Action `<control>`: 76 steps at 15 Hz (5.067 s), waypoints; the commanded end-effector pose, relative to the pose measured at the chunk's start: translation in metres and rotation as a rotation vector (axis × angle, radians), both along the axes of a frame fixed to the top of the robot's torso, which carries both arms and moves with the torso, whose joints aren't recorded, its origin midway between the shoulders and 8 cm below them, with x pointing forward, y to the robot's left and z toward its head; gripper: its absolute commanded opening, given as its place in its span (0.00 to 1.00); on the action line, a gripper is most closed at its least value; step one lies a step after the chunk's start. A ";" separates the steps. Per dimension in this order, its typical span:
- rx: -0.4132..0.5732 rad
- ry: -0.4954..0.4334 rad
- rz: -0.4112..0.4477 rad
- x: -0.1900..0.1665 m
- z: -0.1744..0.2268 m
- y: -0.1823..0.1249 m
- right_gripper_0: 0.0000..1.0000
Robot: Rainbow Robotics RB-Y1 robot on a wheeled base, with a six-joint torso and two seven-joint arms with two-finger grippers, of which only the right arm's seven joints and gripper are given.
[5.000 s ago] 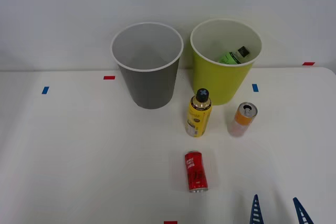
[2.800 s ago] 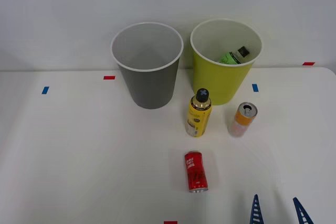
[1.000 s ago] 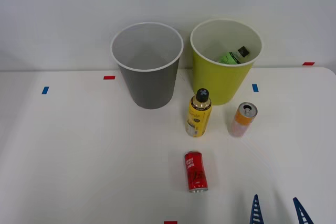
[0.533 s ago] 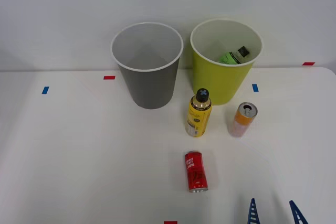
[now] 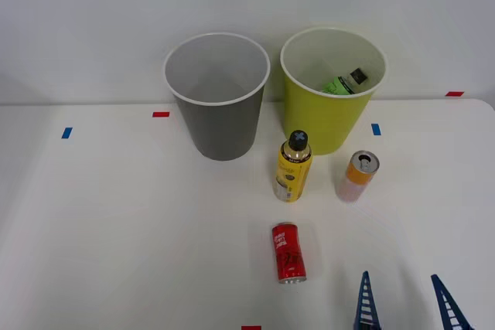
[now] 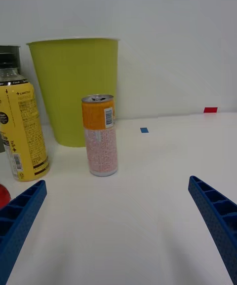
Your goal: Put cans in the gray bin, plastic bottles in the light green bin
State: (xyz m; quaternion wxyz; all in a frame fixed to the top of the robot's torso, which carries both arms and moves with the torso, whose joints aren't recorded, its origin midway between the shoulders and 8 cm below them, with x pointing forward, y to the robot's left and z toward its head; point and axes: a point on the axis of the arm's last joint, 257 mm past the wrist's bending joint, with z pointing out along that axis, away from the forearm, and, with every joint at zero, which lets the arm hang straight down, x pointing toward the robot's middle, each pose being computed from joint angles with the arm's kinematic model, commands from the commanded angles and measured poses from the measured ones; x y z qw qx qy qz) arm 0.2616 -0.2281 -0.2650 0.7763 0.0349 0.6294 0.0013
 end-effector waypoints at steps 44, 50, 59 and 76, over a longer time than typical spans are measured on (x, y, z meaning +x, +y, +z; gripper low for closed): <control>0.031 0.009 0.091 0.222 0.039 0.023 0.95; 0.007 0.011 0.077 0.222 0.039 0.020 0.00; -0.041 -0.022 0.036 0.203 0.037 0.004 0.00; 0.268 -0.145 0.290 0.148 0.200 0.002 0.00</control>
